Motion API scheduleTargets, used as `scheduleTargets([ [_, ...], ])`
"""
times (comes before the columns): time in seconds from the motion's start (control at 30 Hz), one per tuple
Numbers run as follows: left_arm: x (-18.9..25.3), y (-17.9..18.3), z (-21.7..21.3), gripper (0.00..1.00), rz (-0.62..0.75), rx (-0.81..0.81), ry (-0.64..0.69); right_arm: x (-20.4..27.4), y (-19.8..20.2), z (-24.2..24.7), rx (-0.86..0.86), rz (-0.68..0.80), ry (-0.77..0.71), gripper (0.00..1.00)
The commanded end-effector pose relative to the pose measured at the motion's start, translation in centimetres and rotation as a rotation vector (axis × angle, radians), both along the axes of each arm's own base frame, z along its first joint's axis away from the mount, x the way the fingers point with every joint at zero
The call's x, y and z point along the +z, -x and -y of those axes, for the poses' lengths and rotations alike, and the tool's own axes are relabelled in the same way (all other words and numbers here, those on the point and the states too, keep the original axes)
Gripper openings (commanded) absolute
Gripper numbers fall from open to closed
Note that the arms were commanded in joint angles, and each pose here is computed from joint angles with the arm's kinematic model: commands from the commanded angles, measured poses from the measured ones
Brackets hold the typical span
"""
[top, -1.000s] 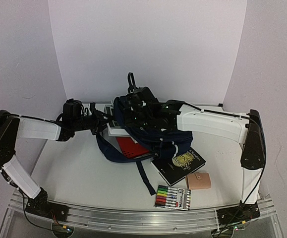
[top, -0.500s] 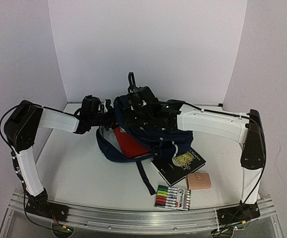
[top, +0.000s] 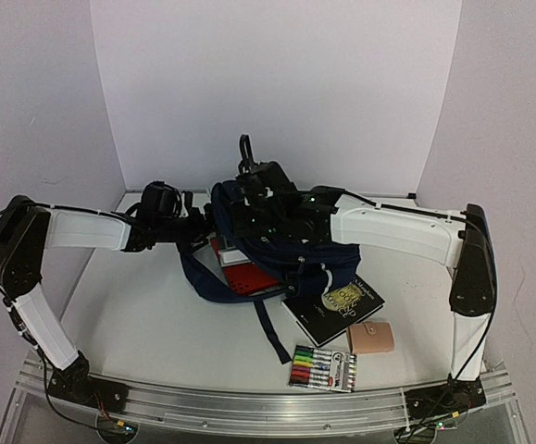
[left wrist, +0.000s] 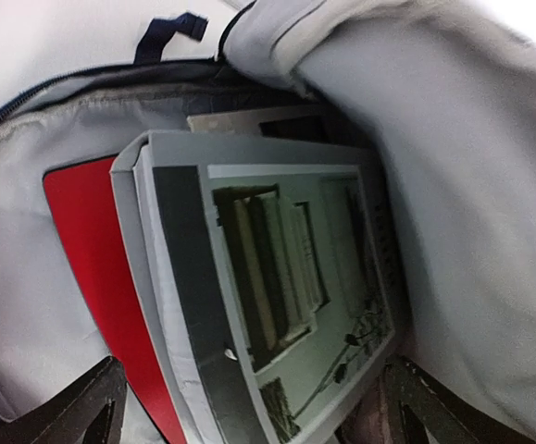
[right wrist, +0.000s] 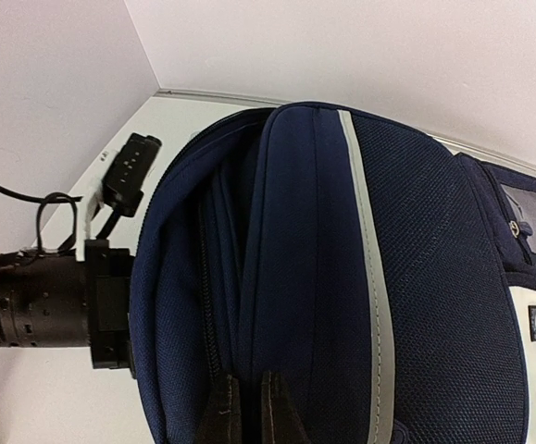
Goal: Pack the student bag
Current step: Place the book in the student bag.
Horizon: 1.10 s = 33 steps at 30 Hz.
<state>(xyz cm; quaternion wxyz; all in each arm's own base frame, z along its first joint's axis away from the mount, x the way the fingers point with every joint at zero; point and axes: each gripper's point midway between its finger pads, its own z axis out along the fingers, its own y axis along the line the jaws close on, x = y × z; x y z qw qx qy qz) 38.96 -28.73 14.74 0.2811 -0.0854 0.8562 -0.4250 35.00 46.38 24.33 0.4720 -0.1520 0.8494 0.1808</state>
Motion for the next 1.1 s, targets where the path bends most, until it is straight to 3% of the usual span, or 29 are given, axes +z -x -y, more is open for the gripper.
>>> scheduleTargets([
  [0.0, 0.0, 0.7, -0.7, 0.98, 0.012, 0.004, -0.048, 6.2, 0.3, -0.7, 0.009, 0.097, -0.153, 0.00],
  [0.13, -0.9, 0.8, -0.1, 0.89, -0.018, -0.018, -0.036, 6.2, 0.3, -0.7, 0.010, 0.097, -0.151, 0.00],
  [0.37, -1.3, 0.6, 2.6, 0.57, -0.023, -0.077, -0.010, 6.4, 0.3, -0.7, 0.012, 0.100, -0.152, 0.00],
  [0.53, -0.1, 0.2, 6.4, 0.43, 0.021, -0.149, 0.050, 6.3, 0.3, -0.8, 0.017, 0.097, -0.154, 0.00],
  [0.8, 1.0, 0.2, 11.1, 0.40, 0.085, -0.205, 0.131, 5.8, 0.4, -1.2, 0.028, 0.087, -0.150, 0.00],
  [1.07, 1.7, 0.0, 10.4, 0.40, 0.134, -0.183, 0.104, 5.7, 0.4, -0.8, 0.018, 0.091, -0.141, 0.00],
])
